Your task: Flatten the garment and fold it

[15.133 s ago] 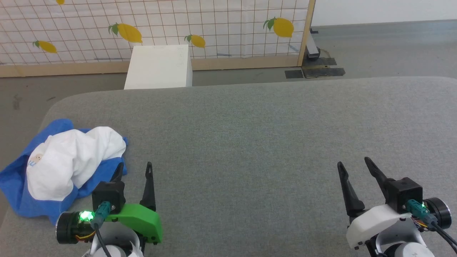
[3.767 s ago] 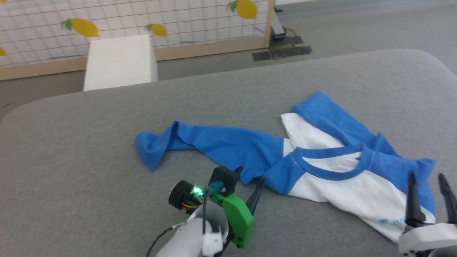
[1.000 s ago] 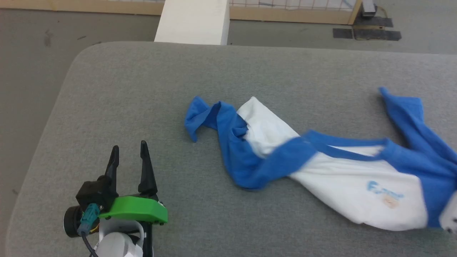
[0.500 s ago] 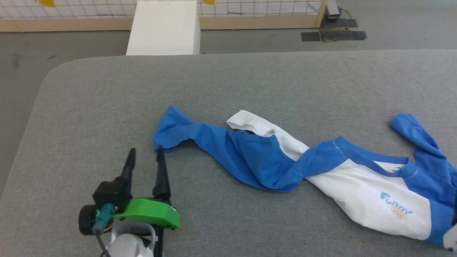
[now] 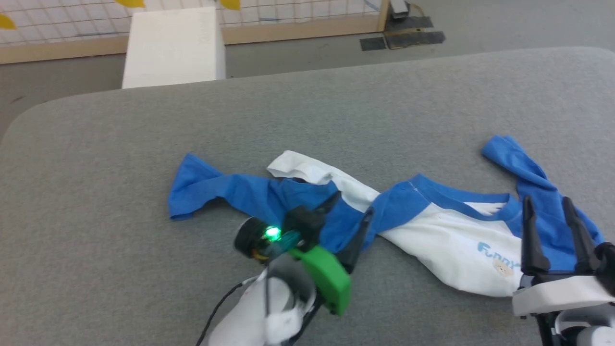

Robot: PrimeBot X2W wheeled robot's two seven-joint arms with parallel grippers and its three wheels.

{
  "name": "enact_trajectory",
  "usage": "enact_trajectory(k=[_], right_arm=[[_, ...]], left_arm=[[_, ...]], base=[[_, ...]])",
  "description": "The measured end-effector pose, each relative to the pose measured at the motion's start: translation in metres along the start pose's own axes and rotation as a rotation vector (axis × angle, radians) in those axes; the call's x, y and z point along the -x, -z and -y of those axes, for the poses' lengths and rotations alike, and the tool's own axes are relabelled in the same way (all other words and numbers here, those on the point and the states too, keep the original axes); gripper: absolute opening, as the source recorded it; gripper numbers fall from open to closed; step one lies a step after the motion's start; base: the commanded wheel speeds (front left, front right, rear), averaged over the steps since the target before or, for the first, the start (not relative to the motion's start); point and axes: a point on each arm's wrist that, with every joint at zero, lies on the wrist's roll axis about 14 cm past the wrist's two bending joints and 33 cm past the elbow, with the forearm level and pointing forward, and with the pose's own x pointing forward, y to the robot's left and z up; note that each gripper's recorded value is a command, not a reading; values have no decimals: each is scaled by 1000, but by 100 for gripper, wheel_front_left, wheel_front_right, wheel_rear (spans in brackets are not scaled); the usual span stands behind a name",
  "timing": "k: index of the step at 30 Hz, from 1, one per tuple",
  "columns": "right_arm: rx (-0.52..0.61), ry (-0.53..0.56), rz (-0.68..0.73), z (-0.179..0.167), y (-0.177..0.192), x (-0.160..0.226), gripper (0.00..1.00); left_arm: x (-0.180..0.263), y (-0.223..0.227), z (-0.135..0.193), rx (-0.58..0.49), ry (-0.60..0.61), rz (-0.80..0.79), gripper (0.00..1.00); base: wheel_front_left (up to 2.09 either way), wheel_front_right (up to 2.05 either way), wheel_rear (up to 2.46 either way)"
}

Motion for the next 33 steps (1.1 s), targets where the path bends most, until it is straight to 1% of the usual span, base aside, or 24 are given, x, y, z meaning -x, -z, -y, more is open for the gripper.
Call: enact_trajectory(k=[2,7,9,13,14,15,16,17,21,24,28,30,33], right_arm=[[-7,-6,-5,-2,3,2,100],[-19,-13,-21,-6,9,5,100],[-19,-7,-22,-4,10,5,100],[-22,8,-34,0,15,8,100],[-22,11,-34,1,15,9,100],[-21,12,-35,1,15,9,100],[-22,11,-37,1,16,9,100],[-22,11,-38,1,16,9,100],[-24,3,-39,-2,17,7,100],[-25,-6,-39,-5,17,4,100],[-29,-26,-40,-11,17,-1,100],[-31,-36,-38,-15,16,-3,100],[-34,-52,-33,-20,13,-7,100]], left_arm=[[-11,12,14,4,62,-90,100],[-26,43,31,-16,146,-312,100],[-30,54,34,-19,161,-388,100],[-34,69,30,-43,151,-495,100],[-34,72,29,-52,147,-520,93],[-35,75,28,-64,149,-539,47],[-35,77,27,-63,144,-552,32],[-34,78,27,-68,144,-564,0],[-34,77,30,-78,169,-560,0],[-33,72,37,-51,212,-528,0],[-27,61,55,-5,297,-485,0],[-13,63,65,16,342,-504,0],[29,86,68,41,384,-628,0]], base=[[0,0,0],[0,0,0],[0,0,0],[0,0,0],[0,0,0],[0,0,0],[0,0,0],[0,0,0],[0,0,0],[0,0,0],[0,0,0],[0,0,0],[0,0,0]])
